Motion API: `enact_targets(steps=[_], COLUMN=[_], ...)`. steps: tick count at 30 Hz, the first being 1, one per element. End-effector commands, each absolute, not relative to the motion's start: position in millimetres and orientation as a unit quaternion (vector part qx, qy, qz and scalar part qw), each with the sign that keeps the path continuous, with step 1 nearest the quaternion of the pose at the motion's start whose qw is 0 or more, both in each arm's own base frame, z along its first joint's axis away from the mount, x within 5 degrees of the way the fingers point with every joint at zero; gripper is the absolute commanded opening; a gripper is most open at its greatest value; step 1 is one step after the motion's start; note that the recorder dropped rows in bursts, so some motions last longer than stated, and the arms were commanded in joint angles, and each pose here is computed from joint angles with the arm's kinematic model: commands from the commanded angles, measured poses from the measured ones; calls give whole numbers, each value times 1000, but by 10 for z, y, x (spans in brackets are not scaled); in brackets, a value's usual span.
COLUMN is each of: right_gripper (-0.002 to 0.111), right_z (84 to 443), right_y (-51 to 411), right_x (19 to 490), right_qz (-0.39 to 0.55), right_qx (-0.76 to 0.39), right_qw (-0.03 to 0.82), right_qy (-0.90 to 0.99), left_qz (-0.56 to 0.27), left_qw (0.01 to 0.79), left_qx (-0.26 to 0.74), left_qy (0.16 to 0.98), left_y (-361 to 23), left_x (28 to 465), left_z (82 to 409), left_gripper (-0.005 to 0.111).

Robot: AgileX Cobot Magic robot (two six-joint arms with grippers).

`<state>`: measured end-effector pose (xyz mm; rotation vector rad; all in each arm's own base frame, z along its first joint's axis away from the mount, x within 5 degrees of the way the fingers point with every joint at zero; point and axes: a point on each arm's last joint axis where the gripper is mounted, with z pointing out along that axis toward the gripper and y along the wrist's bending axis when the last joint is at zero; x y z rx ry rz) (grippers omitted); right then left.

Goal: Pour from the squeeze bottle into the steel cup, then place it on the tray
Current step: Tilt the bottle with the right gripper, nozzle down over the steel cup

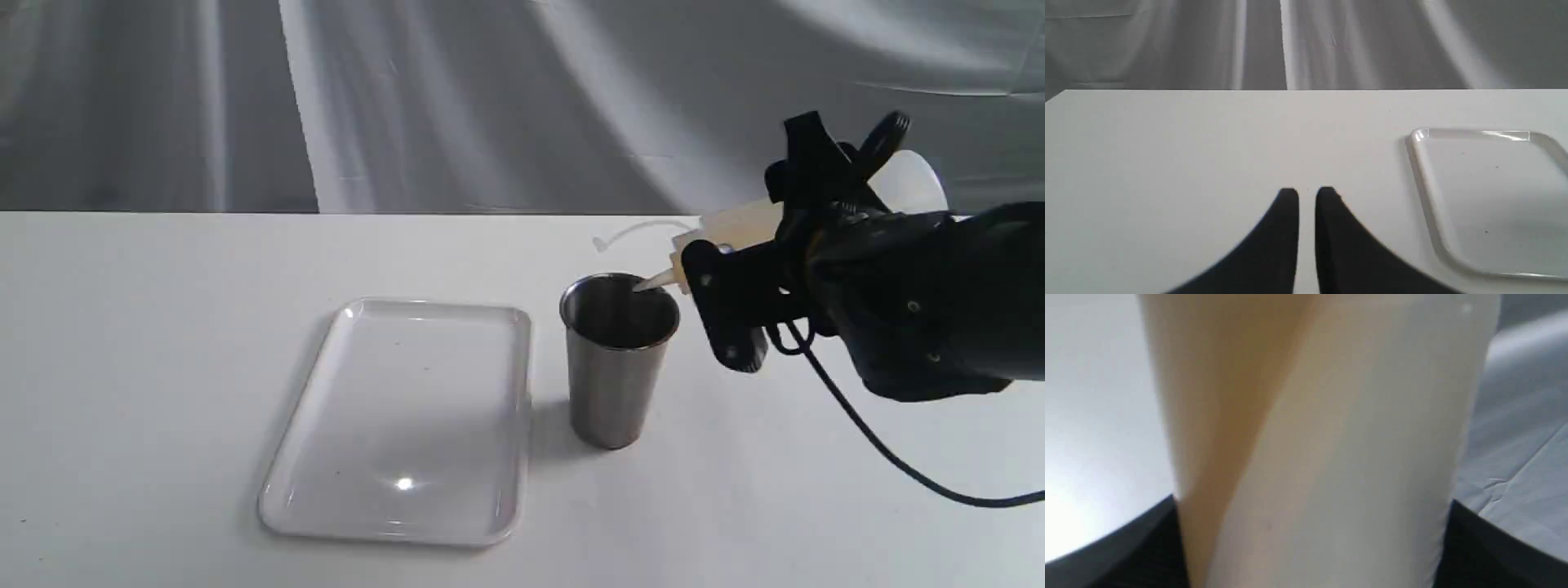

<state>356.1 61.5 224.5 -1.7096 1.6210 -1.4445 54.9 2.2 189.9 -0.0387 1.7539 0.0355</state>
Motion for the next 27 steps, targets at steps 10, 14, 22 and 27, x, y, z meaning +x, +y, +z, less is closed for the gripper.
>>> enact_targets(steps=[10,14,22,27], right_gripper=[0,0,0,0], right_z=[2461,2476,2476,2476], right_y=[672,709,710,710], right_x=[3628,3626,3626,3626], right_qz=[-557,-558,-559,-559], right_qx=[-647,-646,-651,-651], right_qw=[152,156,151,151], right_qy=[499,497,491,491], left_qz=[14,14,13,13], left_qw=[641,641,641,641], left_qx=[-17,-17,-18,-18], left_qy=[767,767,767,767], left_y=[21,21,21,21], left_x=[550,550,550,550], left_z=[1891,1891,1891,1891], left_gripper=[8,8,8,8])
